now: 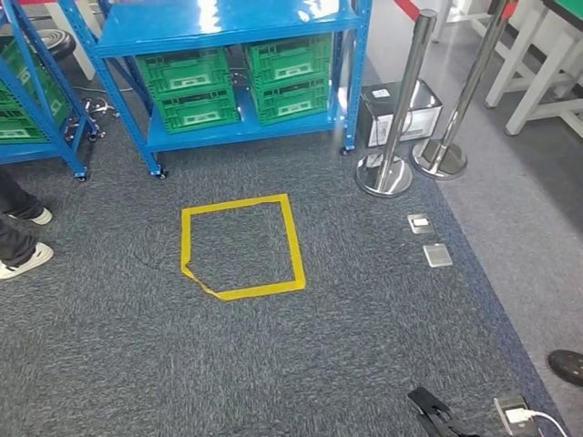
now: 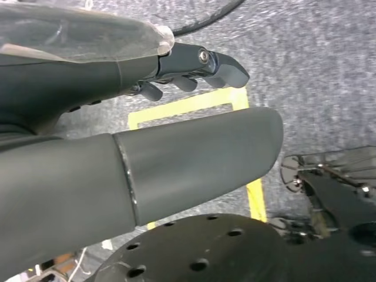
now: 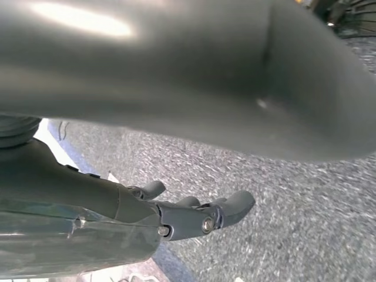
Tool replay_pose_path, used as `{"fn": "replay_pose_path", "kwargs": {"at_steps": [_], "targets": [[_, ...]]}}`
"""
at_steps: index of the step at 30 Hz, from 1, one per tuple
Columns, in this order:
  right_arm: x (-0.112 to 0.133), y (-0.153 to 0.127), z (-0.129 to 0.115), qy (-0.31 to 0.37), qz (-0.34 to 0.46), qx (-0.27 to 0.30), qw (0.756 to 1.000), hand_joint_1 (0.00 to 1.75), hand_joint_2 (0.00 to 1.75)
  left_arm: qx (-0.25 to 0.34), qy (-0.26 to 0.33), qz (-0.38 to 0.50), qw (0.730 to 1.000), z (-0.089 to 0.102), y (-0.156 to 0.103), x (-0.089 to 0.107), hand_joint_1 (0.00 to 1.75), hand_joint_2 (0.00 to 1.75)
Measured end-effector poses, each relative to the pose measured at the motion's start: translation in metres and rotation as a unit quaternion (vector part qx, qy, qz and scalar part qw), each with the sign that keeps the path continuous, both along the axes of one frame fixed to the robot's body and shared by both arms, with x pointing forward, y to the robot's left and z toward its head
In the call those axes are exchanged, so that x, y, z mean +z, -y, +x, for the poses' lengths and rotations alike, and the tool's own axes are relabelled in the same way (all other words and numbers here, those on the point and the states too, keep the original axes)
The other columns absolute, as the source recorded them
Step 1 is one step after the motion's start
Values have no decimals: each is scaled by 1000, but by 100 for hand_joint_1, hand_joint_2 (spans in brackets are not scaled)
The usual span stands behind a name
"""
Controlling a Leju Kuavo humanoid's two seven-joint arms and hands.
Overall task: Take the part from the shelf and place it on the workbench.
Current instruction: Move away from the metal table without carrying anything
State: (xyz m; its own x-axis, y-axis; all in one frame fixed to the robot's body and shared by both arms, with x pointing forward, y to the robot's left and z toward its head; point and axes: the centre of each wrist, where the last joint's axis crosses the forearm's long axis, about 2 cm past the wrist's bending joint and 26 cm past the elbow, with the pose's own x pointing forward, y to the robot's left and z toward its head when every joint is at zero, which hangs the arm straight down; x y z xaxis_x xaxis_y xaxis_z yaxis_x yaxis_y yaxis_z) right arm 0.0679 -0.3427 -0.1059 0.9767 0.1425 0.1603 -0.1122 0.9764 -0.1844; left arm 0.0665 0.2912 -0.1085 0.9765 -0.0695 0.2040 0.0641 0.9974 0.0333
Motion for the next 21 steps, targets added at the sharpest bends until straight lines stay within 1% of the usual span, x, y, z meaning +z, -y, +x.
{"fn": "replay_pose_path", "kwargs": {"at_steps": [13,21], "targets": [[0,0,-2,-1,1,1,1000,0,0,4,-3,-3,1000,-3,3,0,0,0],[-1,0,-4,-3,1,1,1000,0,0,4,1,-3,1000,2,2,0,0,0]]}}
